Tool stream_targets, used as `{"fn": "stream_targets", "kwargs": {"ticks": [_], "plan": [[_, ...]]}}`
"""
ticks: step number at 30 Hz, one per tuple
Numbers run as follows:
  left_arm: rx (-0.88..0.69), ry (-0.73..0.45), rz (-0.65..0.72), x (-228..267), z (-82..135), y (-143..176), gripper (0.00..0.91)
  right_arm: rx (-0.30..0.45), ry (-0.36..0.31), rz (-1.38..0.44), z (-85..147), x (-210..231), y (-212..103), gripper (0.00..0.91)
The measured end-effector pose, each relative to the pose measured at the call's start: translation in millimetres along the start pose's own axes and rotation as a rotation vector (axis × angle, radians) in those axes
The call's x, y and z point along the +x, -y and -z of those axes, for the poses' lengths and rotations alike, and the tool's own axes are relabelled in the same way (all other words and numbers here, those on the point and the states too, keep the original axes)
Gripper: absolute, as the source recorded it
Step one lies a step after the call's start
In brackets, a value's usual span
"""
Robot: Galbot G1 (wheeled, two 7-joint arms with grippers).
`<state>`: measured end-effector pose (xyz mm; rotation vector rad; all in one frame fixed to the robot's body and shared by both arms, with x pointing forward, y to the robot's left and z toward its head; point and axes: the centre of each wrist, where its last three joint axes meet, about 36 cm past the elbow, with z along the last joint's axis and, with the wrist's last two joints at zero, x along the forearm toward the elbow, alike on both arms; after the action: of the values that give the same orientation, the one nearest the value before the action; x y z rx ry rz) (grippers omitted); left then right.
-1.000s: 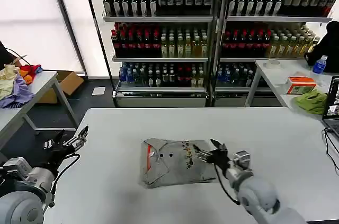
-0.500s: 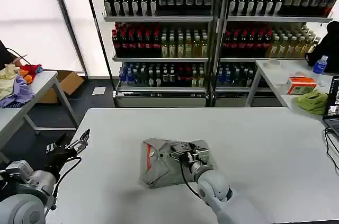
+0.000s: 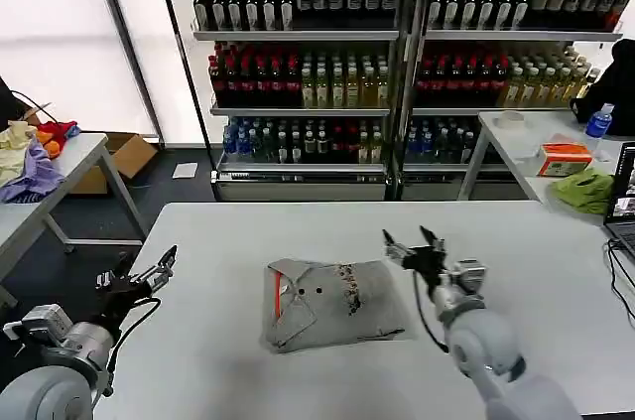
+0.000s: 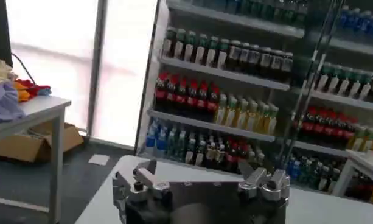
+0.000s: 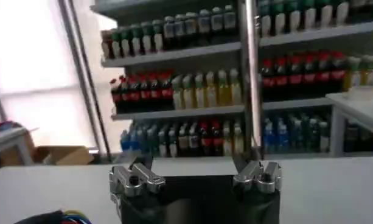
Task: Fold and organize the clothes.
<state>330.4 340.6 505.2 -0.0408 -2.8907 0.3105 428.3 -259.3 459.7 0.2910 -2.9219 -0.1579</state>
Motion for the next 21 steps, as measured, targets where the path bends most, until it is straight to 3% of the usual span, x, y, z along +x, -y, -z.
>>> {"fn": "stream_targets", "kwargs": {"ticks": [8, 21], "plan": [[-0.001, 0.011, -0.007, 4.0, -14.5, 3.1, 0.907, -0.014, 0.086, -0.025, -16.8, 51.6, 56.0, 0.907], [-0.020, 0.086, -0.015, 14.6, -43.9, 17.6, 0.907, 0.024, 0.130, 0.015, -68.5, 103.6, 69.5, 0.907]]}}
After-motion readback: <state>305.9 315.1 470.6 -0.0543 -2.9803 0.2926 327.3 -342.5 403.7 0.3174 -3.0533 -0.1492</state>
